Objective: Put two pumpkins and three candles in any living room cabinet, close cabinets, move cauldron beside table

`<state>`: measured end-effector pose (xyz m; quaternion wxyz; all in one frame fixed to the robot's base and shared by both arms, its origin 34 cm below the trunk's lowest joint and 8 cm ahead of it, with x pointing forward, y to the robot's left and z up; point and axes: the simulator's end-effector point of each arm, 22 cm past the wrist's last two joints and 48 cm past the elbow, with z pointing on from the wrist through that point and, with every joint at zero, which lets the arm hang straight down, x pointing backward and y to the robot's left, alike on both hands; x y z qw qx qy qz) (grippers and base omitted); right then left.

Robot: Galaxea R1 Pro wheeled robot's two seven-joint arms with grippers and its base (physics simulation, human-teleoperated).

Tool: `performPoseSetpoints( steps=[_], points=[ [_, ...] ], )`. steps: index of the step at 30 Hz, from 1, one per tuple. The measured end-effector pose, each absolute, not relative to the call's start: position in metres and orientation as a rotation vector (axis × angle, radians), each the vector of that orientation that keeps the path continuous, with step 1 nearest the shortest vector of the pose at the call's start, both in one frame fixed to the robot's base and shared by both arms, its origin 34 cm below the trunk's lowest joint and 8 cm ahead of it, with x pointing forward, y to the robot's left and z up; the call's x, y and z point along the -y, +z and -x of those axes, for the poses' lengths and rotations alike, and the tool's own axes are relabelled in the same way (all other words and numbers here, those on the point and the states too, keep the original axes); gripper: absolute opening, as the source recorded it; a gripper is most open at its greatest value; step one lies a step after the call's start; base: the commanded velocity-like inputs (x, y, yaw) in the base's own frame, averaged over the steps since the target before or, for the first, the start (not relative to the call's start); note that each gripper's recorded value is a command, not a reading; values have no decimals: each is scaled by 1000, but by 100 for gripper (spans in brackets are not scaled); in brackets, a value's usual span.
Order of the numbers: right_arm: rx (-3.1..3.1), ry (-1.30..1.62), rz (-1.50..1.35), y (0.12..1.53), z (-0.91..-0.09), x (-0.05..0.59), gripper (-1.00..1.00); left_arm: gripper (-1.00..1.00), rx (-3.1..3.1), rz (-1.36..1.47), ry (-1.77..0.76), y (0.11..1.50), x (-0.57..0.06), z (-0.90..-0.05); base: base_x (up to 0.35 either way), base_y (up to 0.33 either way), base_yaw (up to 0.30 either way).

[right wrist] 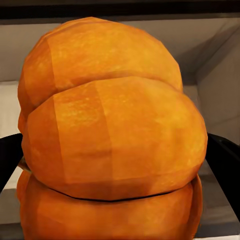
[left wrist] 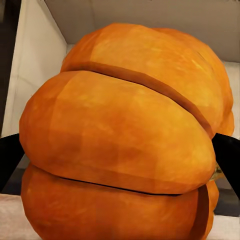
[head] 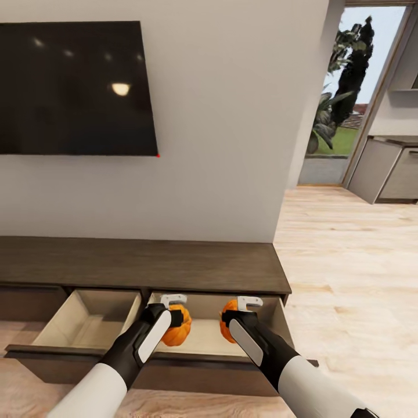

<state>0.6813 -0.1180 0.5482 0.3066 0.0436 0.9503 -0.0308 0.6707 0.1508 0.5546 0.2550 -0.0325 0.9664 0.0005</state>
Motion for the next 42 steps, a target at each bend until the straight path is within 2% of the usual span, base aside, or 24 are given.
performPoseSetpoints(
  steps=[13,27,36,42],
  points=[
    [-2508,-70,-117,539,-681,116,-100,-100,-2578,109,-12,549,-149,-677,0,0,81],
    [-2504,-63,-115,541,-681,115,-100,-100,-2573,106,-16,552,-148,-678,64,-47,-243],
    [-2502,-63,-114,542,-682,115,-100,-100,-2572,105,-17,552,-148,-678,91,-4,-27],
    [-2503,-62,-115,541,-682,115,-100,-100,-2573,108,-19,552,-148,-678,-156,0,0]
  ],
)
